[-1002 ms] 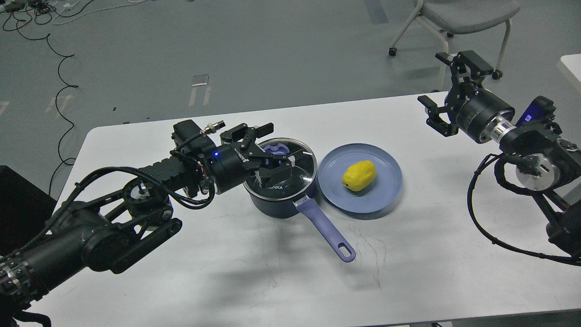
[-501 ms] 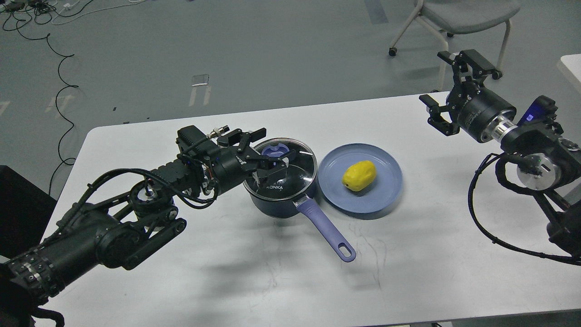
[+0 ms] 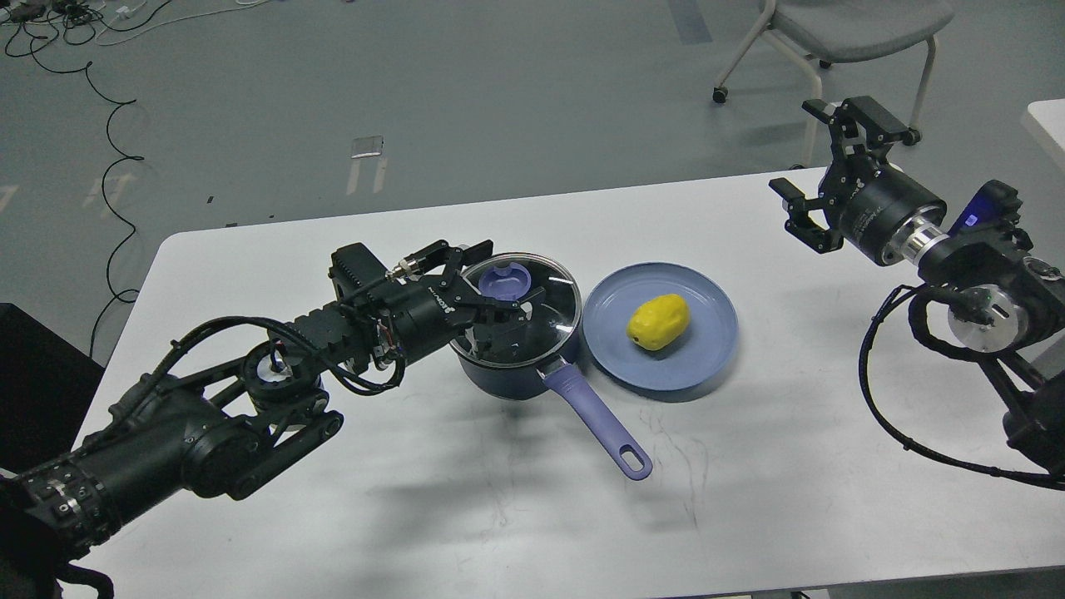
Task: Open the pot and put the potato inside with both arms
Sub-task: 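Close the left gripper on the lid knob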
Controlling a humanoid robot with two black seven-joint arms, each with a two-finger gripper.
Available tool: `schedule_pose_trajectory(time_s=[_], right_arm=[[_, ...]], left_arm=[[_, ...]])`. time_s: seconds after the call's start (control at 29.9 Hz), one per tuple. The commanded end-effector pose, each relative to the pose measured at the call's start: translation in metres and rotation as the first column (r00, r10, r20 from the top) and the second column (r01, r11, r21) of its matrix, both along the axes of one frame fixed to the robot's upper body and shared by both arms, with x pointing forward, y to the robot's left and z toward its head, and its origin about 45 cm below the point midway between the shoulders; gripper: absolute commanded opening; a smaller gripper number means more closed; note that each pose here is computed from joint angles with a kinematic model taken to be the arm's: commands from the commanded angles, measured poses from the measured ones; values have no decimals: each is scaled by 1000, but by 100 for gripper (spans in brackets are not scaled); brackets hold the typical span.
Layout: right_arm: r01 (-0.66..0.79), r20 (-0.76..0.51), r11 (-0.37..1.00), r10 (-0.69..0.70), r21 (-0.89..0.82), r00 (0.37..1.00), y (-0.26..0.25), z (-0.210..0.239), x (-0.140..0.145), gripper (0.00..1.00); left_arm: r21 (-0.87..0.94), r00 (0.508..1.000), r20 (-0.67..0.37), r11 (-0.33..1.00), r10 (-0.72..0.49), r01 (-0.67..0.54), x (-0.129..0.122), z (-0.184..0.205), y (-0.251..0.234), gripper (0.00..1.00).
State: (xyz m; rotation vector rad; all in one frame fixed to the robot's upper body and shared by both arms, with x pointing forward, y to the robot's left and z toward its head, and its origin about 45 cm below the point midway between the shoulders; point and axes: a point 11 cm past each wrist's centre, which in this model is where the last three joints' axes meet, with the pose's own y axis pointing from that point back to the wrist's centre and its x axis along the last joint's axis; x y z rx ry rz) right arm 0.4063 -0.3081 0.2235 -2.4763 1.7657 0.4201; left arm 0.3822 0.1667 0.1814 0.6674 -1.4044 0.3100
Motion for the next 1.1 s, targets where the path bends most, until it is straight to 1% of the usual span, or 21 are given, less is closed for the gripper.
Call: schedule_pose_trajectory(time_s=[0.0, 0.3, 0.57, 0.63, 0.73, 0.77, 0.9, 1.07], right_arm=[[1, -2, 1000, -1, 0, 1000, 0, -1, 0, 100], [1, -8, 1000, -1, 0, 1000, -1, -4, -2, 100], [4, -12, 1000, -4, -3, 1000, -2, -5, -3, 100], [4, -14, 1000, -4, -3, 1000, -3, -6, -4, 100], [4, -14, 1000, -4, -3, 1000, -3, -6, -4, 100], [3, -15, 1000, -3, -3, 1000, -2, -6, -4, 100], [3, -17, 1000, -3, -3, 1000, -3, -7, -4, 100], [3, -18, 1000, -3, -3, 1000, -3, -8, -5, 100]], left_arm=[[12, 1000, 2, 1000, 14, -14, 3, -2, 4, 98], [40, 1000, -13, 999, 15, -14, 1, -12, 8, 98], [40, 1000, -9, 999, 17, -16, 2, -12, 9, 97], [32, 1000, 10, 999, 20, -20, 4, -12, 9, 90], [28, 1000, 12, 999, 20, -20, 4, -12, 8, 84], [28, 1000, 9, 999, 15, -15, 3, -13, 8, 78], [44, 999, -14, 998, -49, 50, -6, -20, 5, 77], [44, 999, -13, 998, -50, 50, -5, -20, 5, 77]])
